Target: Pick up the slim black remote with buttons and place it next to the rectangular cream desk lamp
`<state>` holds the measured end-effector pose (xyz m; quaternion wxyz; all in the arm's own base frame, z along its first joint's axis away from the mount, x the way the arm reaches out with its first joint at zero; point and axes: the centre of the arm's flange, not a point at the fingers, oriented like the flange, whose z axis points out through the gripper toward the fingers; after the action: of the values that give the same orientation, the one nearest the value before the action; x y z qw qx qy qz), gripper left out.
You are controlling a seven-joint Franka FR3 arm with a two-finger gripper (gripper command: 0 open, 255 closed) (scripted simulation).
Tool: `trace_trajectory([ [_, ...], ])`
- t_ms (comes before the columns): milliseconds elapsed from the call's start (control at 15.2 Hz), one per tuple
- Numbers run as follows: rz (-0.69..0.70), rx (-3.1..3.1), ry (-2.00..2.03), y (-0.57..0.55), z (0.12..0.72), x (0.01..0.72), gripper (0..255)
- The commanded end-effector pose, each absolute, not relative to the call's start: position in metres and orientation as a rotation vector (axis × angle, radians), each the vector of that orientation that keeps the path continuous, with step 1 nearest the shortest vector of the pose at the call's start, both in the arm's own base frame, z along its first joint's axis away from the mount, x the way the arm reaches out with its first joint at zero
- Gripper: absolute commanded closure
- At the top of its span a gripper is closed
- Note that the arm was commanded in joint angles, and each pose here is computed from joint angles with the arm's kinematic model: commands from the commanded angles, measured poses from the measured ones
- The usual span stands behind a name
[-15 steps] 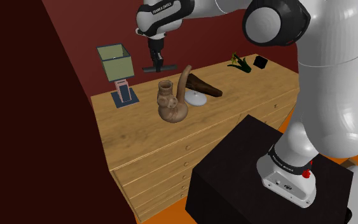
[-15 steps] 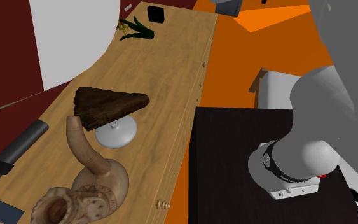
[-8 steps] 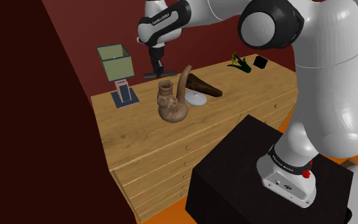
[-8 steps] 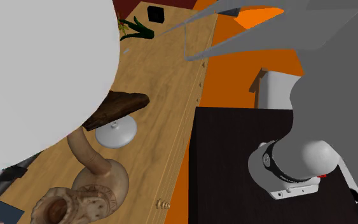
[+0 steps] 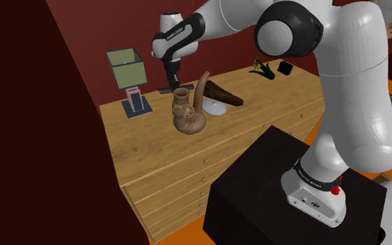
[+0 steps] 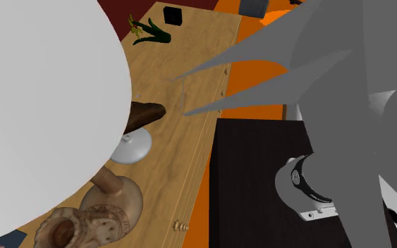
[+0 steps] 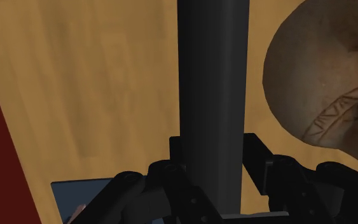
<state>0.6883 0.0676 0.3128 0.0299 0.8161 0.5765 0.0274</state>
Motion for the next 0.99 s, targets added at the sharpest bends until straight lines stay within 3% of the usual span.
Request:
trace_trajectory([
  [0,0.086,2.516,1.777,0.068,0.302,0.689,255],
  [924,0.085,2.516,1.777,0.068,0.228,0.689,255],
])
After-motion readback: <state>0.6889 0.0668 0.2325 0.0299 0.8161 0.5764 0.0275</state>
